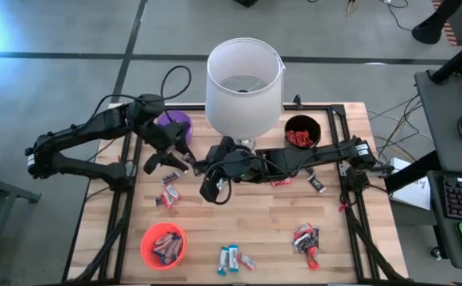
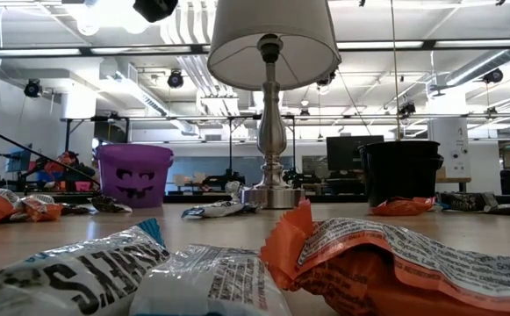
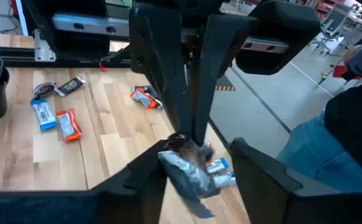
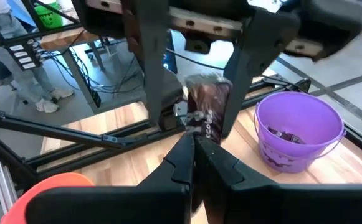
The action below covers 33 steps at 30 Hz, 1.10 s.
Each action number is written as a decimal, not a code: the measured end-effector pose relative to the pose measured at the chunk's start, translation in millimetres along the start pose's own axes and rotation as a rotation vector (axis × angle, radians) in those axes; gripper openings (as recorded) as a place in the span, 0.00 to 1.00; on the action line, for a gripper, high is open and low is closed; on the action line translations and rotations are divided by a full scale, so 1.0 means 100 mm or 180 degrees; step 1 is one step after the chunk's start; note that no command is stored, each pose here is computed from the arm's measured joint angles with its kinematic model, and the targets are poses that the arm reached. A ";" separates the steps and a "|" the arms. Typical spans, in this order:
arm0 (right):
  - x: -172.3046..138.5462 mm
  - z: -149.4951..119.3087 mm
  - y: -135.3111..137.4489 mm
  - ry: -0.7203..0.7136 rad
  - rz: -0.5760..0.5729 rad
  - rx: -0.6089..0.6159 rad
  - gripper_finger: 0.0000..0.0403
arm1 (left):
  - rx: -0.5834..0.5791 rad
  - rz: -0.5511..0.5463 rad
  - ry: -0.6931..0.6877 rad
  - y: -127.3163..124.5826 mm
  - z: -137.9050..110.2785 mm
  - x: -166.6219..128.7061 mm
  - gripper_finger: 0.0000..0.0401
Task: Organize candy in baskets
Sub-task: Put the brown chocolate bar into the purple bucket
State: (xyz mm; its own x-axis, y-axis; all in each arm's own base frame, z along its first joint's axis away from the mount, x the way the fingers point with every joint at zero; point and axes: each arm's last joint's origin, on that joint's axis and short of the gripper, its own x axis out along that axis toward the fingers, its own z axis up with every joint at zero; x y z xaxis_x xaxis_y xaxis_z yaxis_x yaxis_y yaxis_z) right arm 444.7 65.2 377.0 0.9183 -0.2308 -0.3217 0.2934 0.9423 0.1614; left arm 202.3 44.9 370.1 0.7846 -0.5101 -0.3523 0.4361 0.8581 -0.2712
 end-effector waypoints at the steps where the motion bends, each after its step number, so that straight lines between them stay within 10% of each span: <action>1: 0.00 0.00 -0.01 -0.0007 -0.0004 -0.0011 0.02 | -0.0008 -0.0002 0.0008 0.01 0.00 0.01 0.36; 8: 0.01 0.00 -0.02 0.0018 0.0004 -0.0028 0.02 | 0.0093 0.0024 0.0065 0.07 -0.02 0.06 0.04; 20: 0.01 0.01 0.00 0.0010 0.0139 -0.0014 0.06 | 0.0012 0.0205 0.0224 0.00 -0.08 -0.01 0.01; 33: -0.06 -0.19 0.10 0.0655 0.0455 0.0097 0.33 | -0.0087 0.1517 0.1058 -0.01 -0.30 -0.17 0.01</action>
State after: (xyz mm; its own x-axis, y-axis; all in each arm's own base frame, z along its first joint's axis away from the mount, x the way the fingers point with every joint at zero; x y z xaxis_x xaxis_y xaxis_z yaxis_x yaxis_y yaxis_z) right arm 437.2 80.6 363.2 0.8784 -0.0385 -0.4763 0.1752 0.9533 0.2460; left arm 175.2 51.4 349.9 0.7092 -0.0628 -0.7022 0.0535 0.9979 -0.0353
